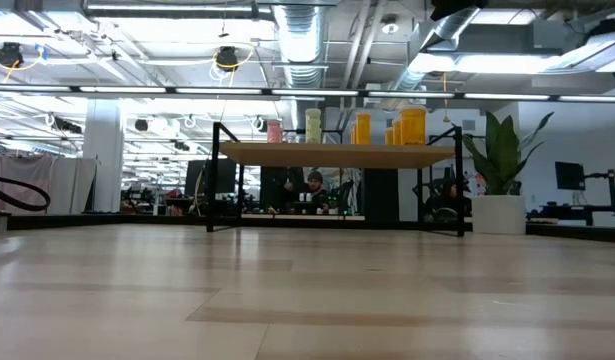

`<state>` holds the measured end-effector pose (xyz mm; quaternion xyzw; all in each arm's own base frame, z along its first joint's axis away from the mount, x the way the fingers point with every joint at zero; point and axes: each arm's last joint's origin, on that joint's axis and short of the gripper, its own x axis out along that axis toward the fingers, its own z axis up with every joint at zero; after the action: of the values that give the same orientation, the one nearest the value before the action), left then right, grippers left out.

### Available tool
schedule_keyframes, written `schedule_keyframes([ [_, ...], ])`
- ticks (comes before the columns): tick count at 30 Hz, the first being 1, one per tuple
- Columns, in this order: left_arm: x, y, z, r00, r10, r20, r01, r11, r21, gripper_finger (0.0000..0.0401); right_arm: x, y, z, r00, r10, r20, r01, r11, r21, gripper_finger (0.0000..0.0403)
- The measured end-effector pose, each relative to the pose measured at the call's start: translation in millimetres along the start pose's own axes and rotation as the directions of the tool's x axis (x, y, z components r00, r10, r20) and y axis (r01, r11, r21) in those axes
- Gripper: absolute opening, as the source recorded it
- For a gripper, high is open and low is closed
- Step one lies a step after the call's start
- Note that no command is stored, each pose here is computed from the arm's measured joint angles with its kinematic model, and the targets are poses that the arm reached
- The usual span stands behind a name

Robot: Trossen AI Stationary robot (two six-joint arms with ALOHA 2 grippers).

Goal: Pick and place medicine bottles onto shelf by color
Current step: Put the pink pill bottle on the shelf aligned with the other small pink pill bottles

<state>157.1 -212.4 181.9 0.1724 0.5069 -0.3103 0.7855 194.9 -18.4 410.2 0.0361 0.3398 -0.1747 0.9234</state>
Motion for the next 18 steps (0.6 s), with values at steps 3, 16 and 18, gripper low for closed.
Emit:
schedule_keyframes([
  [3, 0.0, 0.0, 0.0, 1.000, 0.000, 0.000, 0.000, 1.000, 0.011, 0.0150, 0.0, 0.0, 0.0, 1.000, 0.000, 0.000, 0.000, 1.000, 0.000, 0.0216],
  [16, 0.1, -0.5, -0.2, 1.000, -0.017, -0.004, 0.018, 1.000, 0.012, 0.0116, -0.2, 0.4, 2.2, 1.000, 0.004, 0.022, -0.004, 1.000, 0.000, 0.0216],
  [18, 0.1, -0.6, -0.2, 1.000, -0.022, -0.005, 0.023, 1.000, 0.012, 0.0110, -0.2, 0.4, 2.2, 1.000, 0.004, 0.022, -0.004, 1.000, -0.001, 0.0216],
])
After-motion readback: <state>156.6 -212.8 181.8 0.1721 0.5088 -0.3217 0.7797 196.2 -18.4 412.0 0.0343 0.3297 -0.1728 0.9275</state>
